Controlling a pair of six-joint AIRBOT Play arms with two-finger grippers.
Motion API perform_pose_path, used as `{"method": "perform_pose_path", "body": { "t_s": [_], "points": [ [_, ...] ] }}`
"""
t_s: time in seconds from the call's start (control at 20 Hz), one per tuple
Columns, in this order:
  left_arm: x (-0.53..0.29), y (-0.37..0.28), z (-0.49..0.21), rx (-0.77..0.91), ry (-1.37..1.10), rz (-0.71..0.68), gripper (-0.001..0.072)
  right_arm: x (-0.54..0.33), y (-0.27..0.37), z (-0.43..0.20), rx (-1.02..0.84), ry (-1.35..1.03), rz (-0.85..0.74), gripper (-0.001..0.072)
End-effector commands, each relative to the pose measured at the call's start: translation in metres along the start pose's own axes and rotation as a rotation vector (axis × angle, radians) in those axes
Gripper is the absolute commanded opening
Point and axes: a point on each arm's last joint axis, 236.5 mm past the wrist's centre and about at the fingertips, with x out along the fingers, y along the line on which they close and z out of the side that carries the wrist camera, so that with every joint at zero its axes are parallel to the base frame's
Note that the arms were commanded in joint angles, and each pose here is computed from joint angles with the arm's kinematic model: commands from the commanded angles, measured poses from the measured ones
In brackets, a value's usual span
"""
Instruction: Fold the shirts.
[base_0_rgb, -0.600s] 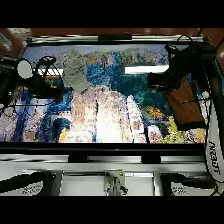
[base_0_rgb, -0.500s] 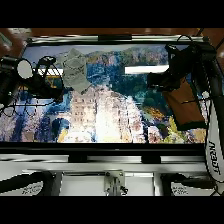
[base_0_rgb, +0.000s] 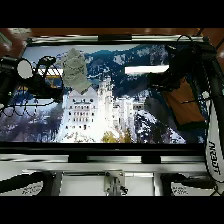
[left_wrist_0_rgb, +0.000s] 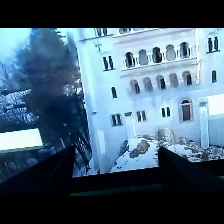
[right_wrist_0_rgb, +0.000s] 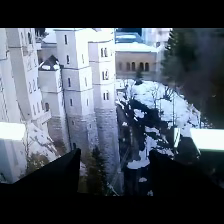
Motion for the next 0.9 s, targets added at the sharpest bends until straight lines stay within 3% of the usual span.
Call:
{"method": "perform_pose_path", "body": {
  "t_s": [0.0,0.3,0.65,0.85],
  "points": [
    [0.000,0.000,0.001,0.001,-0.002,0.001,0.0615,0.000,0.001,0.001,0.000,-0.003,0.002,0.0538],
    [0.018,0.000,0.027,0.040,-0.072,0.002,0.0615,0.000,-0.001,-0.007,-0.018,0.029,-0.004,0.0537],
    [0.063,-0.050,0.071,-0.133,-0.151,-0.206,0.0614,0.000,0.004,0.026,-0.055,-0.108,0.014,0.0537],
    [0.076,-0.021,0.141,-0.249,-0.381,-0.196,0.0615,-0.003,0.008,0.042,-0.059,-0.178,0.028,0.0537]
  ]
}}
